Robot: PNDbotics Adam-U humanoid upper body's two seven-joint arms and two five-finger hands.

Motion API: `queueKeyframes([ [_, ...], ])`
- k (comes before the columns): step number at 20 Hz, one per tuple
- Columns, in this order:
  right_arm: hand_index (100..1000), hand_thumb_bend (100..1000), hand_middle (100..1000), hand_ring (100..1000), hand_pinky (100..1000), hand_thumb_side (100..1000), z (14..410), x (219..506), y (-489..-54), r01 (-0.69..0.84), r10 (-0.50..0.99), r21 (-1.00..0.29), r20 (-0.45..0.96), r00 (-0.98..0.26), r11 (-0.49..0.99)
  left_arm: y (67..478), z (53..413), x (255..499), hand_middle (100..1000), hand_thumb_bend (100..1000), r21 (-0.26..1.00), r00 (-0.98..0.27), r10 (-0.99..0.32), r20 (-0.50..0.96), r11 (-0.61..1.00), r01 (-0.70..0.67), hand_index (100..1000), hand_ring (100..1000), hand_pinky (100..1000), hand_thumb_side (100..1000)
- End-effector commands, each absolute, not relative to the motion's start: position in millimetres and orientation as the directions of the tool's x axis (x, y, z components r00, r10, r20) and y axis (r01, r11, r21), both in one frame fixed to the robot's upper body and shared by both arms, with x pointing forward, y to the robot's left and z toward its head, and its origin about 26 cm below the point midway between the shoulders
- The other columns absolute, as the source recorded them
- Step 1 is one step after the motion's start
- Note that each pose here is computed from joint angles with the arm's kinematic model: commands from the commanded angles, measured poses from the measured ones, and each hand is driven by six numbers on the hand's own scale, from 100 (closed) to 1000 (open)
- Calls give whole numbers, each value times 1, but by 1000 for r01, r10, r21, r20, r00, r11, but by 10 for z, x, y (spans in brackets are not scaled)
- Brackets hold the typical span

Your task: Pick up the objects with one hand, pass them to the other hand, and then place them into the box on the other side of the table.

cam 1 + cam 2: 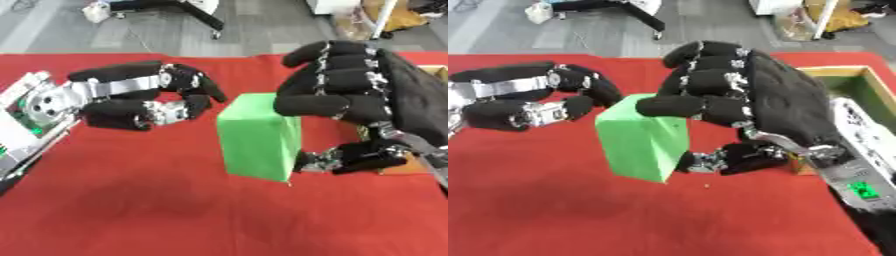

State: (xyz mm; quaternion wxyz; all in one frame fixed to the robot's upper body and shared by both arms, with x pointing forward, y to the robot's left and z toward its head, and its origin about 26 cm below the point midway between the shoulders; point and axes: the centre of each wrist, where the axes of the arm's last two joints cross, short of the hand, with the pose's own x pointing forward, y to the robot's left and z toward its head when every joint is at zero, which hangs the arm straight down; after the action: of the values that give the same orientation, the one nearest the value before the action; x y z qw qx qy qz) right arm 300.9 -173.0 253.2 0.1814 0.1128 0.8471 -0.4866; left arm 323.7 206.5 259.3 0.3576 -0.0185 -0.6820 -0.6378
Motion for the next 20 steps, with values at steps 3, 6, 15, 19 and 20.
queueKeyframes([
  [3,898,356,320,607,737,100,2646,3021,-1957,416,100,-769,-424,-900,485,2374,2699,3228,789,100,843,-714,-454,533,351,407,859,777,801,1000],
  [6,899,243,297,592,724,100,2644,3029,-2149,428,189,-774,-385,-903,467,2511,2653,3199,775,100,806,-697,-437,569,465,366,848,765,790,1000],
  [15,900,100,230,527,656,100,2774,2974,-2810,443,586,-779,-122,-801,444,2575,2371,3021,751,100,622,-706,-275,652,727,291,824,746,771,895],
  [19,900,100,211,505,632,116,2883,2992,-3044,466,729,-762,12,-684,450,2534,2223,2993,739,100,532,-707,-209,676,802,272,813,736,762,877],
  [20,901,100,202,495,618,299,2880,3055,-3144,466,764,-760,61,-642,453,2524,2192,2989,737,100,519,-707,-200,678,812,268,812,734,761,871],
])
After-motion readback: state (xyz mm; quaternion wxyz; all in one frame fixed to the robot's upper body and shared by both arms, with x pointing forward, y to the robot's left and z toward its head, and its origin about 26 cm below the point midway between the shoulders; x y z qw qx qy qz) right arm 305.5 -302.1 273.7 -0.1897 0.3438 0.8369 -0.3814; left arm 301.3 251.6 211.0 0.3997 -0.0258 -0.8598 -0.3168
